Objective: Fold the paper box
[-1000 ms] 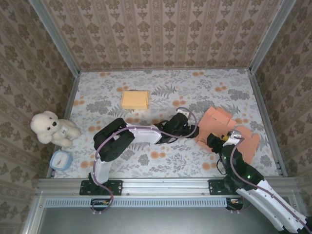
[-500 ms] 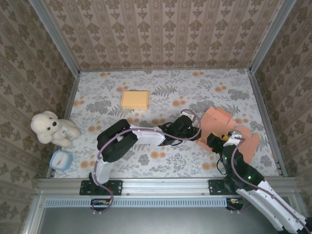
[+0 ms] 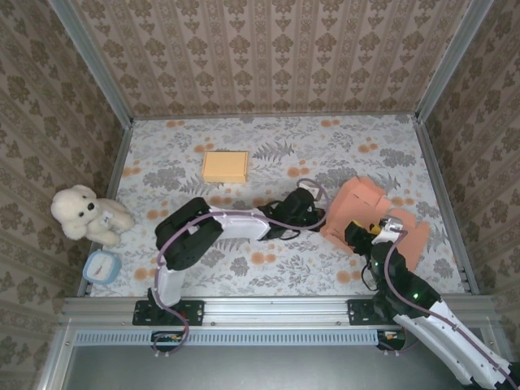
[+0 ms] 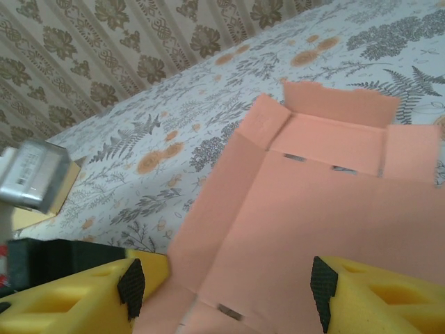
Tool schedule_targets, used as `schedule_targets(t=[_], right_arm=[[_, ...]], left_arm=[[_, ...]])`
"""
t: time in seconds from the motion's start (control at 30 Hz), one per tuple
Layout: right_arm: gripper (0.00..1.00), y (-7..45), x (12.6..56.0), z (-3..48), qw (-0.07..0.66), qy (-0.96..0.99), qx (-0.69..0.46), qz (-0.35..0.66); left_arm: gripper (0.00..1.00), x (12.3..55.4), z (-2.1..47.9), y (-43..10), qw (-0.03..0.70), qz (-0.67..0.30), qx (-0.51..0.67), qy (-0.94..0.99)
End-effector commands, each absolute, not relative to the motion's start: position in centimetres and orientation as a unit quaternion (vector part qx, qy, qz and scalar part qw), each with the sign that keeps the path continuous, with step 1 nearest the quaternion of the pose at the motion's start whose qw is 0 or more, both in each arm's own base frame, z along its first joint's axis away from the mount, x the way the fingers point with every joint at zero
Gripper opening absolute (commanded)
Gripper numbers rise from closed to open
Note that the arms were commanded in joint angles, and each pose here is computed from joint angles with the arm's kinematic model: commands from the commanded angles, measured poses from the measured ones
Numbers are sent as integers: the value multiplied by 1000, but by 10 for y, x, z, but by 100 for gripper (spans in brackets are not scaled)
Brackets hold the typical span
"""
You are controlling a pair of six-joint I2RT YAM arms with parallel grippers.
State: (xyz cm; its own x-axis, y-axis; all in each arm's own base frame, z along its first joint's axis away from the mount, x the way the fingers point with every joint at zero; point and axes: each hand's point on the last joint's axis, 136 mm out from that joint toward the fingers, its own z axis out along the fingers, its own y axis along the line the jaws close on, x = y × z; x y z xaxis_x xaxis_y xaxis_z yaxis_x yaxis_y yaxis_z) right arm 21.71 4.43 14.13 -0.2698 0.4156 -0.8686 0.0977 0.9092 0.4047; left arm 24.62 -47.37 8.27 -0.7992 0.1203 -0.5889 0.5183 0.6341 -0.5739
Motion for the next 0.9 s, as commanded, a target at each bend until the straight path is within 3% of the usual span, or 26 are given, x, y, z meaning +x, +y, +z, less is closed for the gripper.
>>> schedule_targets(t=[0.0,0.13,0.37,0.6,0.87], right_arm=[[68,52,222,157,599,774,144,145],[68,64,234,175,603,777,118,135],[71,124,281,232,590,798,-4,119],[81,209,335,265,520,816,-245,67],[83,254,318,290,511,679,-525,44]], left_arm=[[0,283,148,-439,311,-394,198,842],[0,308,186,-391,334,-370,230,836],[0,340,206,-313,376,-301,221,848],[0,352,200,-284,386,-284,204,854],[0,343,199,-270,399,-267,228,847]])
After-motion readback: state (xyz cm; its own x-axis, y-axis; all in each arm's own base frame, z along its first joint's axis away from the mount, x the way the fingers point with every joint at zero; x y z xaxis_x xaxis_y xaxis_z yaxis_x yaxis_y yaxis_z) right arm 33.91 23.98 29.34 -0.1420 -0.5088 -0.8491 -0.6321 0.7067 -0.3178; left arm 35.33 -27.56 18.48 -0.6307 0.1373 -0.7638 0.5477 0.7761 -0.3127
